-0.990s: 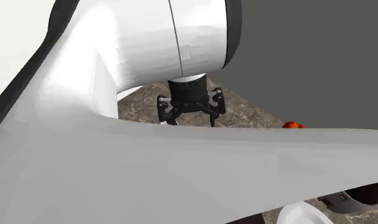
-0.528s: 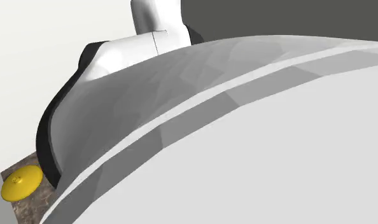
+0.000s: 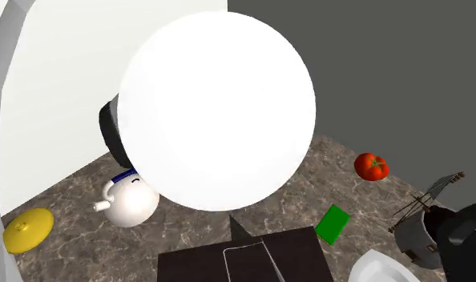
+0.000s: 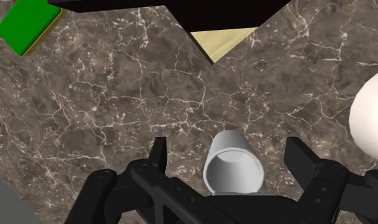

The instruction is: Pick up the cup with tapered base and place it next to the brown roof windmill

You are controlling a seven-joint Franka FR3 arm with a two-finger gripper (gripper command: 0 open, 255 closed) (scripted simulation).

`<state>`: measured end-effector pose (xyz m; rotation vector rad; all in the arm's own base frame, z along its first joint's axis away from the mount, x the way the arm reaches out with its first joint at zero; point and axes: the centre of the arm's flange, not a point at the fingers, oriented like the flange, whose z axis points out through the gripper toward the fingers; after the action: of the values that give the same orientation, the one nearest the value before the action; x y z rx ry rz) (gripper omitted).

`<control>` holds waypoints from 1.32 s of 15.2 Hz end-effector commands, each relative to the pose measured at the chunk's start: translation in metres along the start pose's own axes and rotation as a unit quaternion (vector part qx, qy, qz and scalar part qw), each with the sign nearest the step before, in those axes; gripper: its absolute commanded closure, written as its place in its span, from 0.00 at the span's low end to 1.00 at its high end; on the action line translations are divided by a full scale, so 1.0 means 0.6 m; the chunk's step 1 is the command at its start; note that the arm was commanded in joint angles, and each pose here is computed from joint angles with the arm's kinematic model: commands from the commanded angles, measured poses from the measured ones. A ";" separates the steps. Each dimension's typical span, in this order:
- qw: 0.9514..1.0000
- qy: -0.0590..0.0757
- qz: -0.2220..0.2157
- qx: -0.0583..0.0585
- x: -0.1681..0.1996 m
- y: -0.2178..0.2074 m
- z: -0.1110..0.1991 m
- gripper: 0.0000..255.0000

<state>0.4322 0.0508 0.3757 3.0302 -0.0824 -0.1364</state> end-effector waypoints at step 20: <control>1.000 0.014 -0.021 -0.003 0.212 -0.144 0.278 0.00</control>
<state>0.5478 0.1119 0.1943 3.0288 -0.0172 -0.0972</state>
